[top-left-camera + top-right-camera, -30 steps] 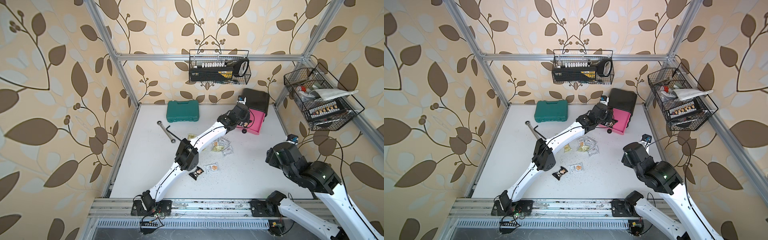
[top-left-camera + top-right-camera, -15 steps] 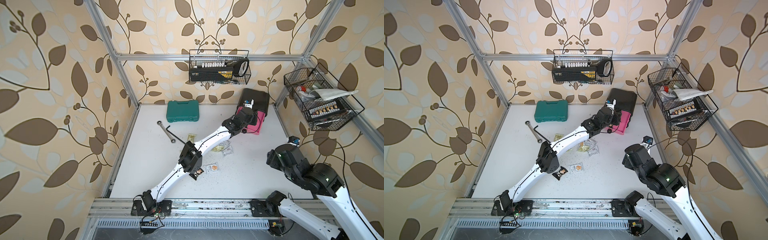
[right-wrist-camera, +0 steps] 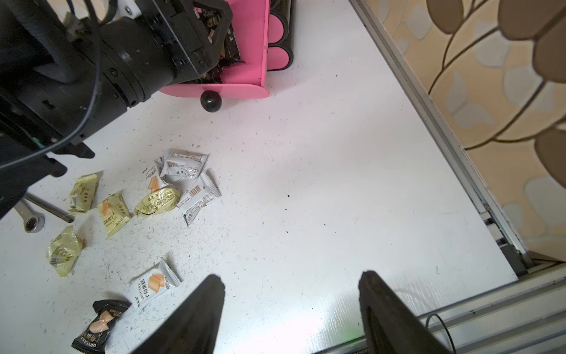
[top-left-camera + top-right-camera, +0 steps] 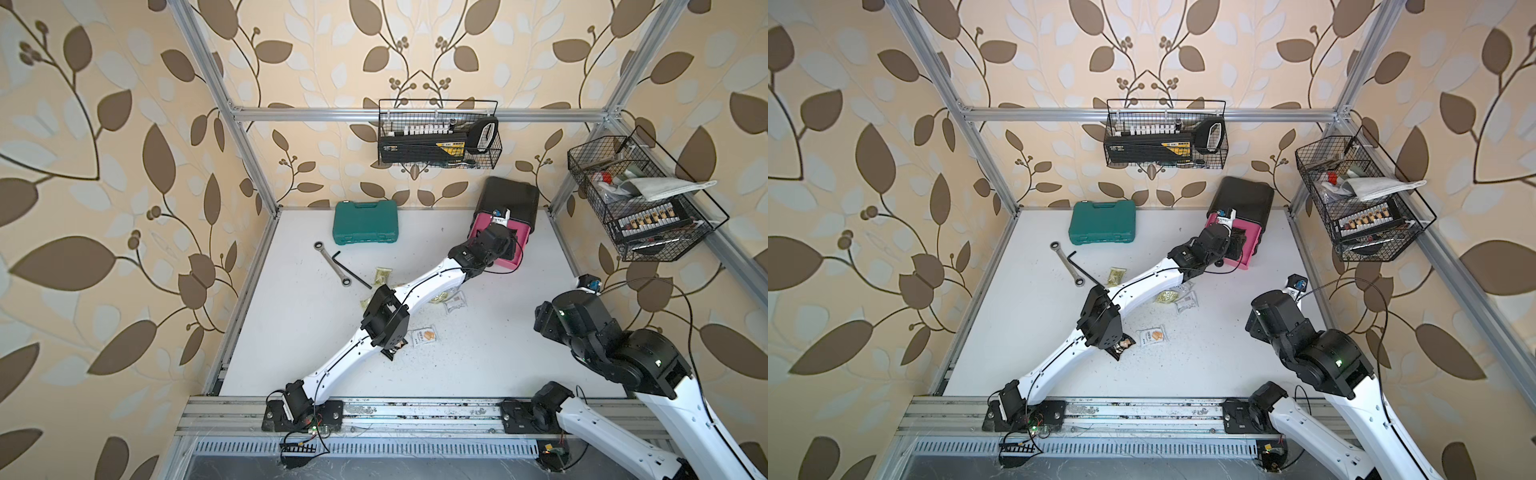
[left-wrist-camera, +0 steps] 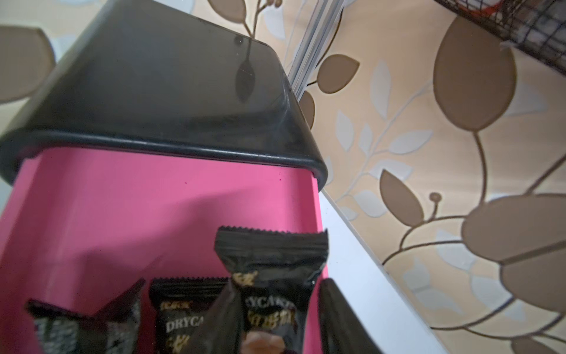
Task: Place the cookies into the drawer by color
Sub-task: Place the cookie in the drawer.
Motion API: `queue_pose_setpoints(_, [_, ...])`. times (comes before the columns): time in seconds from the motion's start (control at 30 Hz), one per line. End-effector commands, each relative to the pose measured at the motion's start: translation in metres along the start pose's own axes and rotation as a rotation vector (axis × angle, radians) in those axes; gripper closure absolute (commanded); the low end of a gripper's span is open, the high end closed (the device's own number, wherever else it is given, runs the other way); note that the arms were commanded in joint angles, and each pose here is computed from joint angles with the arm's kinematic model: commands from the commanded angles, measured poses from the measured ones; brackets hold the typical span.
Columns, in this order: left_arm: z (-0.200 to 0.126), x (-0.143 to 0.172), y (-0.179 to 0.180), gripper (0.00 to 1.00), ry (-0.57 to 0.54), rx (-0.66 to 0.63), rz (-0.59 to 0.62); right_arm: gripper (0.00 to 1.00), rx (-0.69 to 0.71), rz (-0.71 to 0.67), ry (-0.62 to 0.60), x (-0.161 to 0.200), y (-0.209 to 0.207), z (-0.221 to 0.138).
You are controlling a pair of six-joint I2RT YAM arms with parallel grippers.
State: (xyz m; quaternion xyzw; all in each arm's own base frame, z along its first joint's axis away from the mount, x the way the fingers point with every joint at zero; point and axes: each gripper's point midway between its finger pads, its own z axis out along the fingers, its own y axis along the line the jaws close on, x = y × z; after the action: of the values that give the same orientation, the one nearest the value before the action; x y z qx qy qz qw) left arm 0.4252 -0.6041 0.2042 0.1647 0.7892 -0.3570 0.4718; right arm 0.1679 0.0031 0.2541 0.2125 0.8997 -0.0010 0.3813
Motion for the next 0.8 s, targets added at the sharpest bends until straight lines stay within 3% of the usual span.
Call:
queue_pose_setpoints(0.0, [-0.025, -0.055, -0.021, 0.44, -0.109, 0.035, 0.008, 0.27, 0.010, 0.006, 0.013, 0.003, -0.004, 0.000])
queue_pose_setpoints(0.3, [-0.080, -0.113, -0.051, 0.42, -0.167, 0.068, 0.028, 0.28, -0.023, -0.015, 0.002, -0.002, 0.000, -0.007])
queue_pose_setpoints(0.47, [-0.131, -0.122, -0.037, 0.46, -0.099, -0.035, 0.128, 0.28, -0.110, -0.083, 0.012, -0.004, 0.021, -0.007])
queue_pose_setpoints(0.63, [-0.200, -0.082, 0.005, 0.53, 0.060, -0.159, 0.285, 0.27, -0.302, -0.178, 0.052, 0.002, 0.062, -0.008])
queue_pose_setpoints(0.77, [-0.257, -0.033, 0.036, 0.51, 0.218, -0.186, 0.354, 0.27, -0.446, -0.239, 0.081, 0.012, 0.091, -0.009])
